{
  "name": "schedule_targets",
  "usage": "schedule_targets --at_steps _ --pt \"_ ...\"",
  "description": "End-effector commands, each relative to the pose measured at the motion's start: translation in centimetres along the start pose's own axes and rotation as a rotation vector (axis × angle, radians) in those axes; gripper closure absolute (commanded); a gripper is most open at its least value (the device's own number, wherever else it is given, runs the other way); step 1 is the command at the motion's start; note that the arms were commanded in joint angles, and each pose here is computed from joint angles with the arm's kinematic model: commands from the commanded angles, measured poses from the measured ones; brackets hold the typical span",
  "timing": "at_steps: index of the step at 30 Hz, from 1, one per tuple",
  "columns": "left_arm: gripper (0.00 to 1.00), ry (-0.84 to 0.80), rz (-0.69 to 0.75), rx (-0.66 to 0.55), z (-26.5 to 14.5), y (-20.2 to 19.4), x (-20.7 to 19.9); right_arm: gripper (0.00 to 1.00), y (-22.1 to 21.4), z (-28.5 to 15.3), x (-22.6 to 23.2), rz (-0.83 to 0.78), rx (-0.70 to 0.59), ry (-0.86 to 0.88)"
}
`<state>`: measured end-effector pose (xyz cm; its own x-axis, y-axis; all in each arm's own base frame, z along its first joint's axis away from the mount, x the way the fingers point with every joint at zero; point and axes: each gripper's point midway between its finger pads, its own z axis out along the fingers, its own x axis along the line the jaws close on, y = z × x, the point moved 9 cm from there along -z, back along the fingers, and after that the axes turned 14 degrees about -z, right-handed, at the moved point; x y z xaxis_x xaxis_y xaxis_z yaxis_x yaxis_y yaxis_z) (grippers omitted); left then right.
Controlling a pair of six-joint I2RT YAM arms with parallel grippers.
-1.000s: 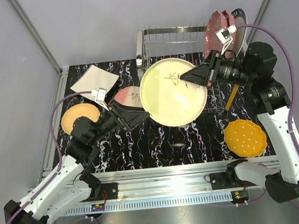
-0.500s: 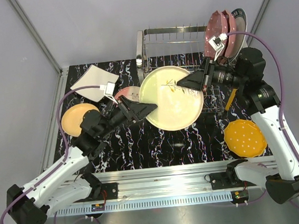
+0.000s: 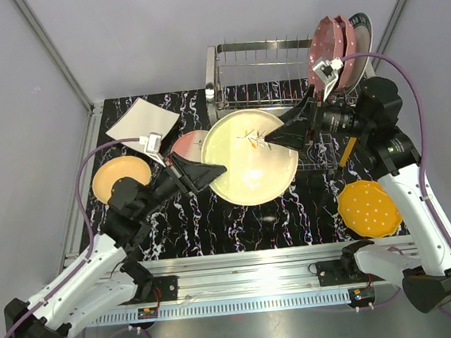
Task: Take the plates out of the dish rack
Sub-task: Pass the plate from the right arm to the left
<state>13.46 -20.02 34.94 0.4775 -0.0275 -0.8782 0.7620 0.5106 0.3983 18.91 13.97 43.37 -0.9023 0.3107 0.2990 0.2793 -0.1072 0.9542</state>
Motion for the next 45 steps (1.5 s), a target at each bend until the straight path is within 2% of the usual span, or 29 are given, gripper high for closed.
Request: schedule_targets --at_steps 1,3,9,17,20,25,34,39,40,45 --pt "1.0 -0.108 0.045 -0.107 -1.7 1.6 -2.6 0.11 0.6 -0.6 0.8 -0.17 -0.009 0.025" --pt "1.0 -0.099 0.055 -0.148 -2.8 2.2 -2.8 0.0 1.0 -1.0 0.8 -0.231 -0.01 0.006" --pt "1.0 -0.109 0.084 -0.212 -5.0 3.9 -4.0 0.0 1.0 -2.3 0.3 -0.342 0.021 -0.101" --pt "1.0 -0.174 0.142 -0.247 -6.5 6.4 -7.6 0.0 -1.1 -5.1 -0.1 -0.558 0.168 -0.242" --pt "1.0 -0.176 0.197 -0.307 -6.8 8.1 -8.7 0.0 -3.6 -5.5 -0.6 -0.559 0.233 -0.218" --pt "1.0 -0.233 0.17 -0.364 -6.8 10.3 -9.6 0.0 -6.8 -5.9 -1.0 -0.548 0.291 -0.171" --pt "1.0 -0.22 0.138 -0.588 -8.0 15.7 -7.6 0.0 -11.5 -6.3 -1.8 -0.536 0.348 -0.075" --pt "1.0 -0.123 0.166 -0.684 -8.9 18.2 -6.1 0.0 -13.8 -6.6 -2.1 -0.527 0.372 -0.03" --pt "1.0 -0.086 0.215 -0.694 -8.9 18.6 -5.8 0.0 -14.1 -6.6 -2.3 -0.521 0.378 -0.033" --pt "1.0 0.204 0.221 -0.689 -9.4 20.2 -0.3 0.0 -15.2 -7.1 -3.5 -0.499 0.424 -0.131"
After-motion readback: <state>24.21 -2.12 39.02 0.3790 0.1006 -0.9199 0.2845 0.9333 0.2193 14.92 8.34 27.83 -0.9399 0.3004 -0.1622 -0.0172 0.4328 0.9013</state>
